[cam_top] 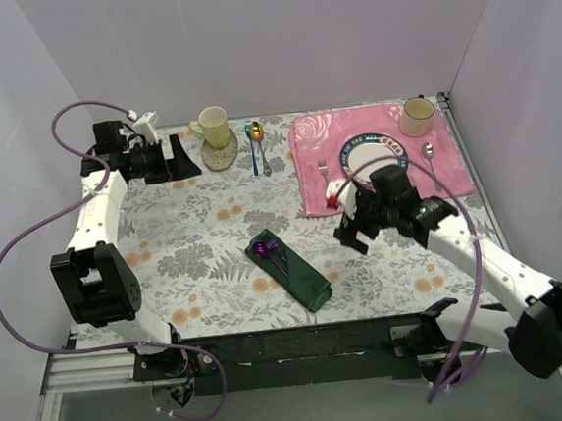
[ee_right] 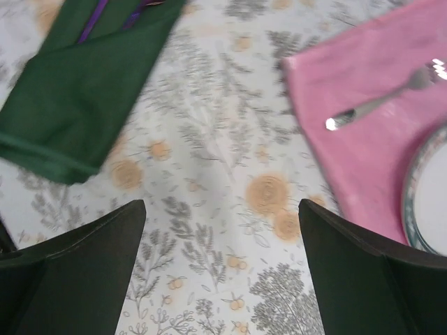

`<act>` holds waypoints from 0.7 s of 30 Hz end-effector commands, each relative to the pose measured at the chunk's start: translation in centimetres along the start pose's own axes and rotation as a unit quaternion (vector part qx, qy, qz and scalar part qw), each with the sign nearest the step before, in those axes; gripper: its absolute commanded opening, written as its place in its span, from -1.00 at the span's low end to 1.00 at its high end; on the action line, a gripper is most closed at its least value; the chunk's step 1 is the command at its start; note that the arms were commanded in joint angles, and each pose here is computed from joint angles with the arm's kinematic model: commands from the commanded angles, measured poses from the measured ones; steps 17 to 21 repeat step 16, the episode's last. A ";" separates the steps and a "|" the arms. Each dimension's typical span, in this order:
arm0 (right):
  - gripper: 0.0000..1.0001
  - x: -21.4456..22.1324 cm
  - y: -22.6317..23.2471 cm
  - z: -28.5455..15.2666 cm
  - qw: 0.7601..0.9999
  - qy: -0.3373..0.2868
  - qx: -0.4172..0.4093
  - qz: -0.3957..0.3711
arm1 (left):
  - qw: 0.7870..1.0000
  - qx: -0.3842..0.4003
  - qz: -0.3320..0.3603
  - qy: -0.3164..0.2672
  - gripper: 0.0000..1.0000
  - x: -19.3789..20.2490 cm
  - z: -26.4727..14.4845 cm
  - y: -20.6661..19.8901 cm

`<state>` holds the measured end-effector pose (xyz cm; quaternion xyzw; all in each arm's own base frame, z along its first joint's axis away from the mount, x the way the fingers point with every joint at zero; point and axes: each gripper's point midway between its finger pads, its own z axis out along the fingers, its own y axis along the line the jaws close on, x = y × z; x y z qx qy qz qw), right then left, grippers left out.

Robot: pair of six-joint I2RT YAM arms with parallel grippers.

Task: Fold the napkin into a case and place the utensils inside
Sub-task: Reset both arms

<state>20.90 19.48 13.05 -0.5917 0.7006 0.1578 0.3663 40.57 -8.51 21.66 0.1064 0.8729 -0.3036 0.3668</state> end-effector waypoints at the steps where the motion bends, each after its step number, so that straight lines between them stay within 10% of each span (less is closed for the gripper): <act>1: 0.97 -2.2 -5.9 -1.9 0.986 -0.023 0.028 0.160 | 0.996 -0.056 -0.074 0.006 0.97 1.2 -4.0 2.6; 9: 0.97 1.5 -10.7 -2.8 0.944 -0.020 0.087 0.319 | 0.990 -0.120 -0.075 0.028 0.96 7.6 -4.7 4.8; 21: 0.97 1.8 -11.6 -3.8 0.934 -0.045 0.109 0.338 | 0.985 -0.150 -0.081 0.018 0.96 8.4 -5.8 4.8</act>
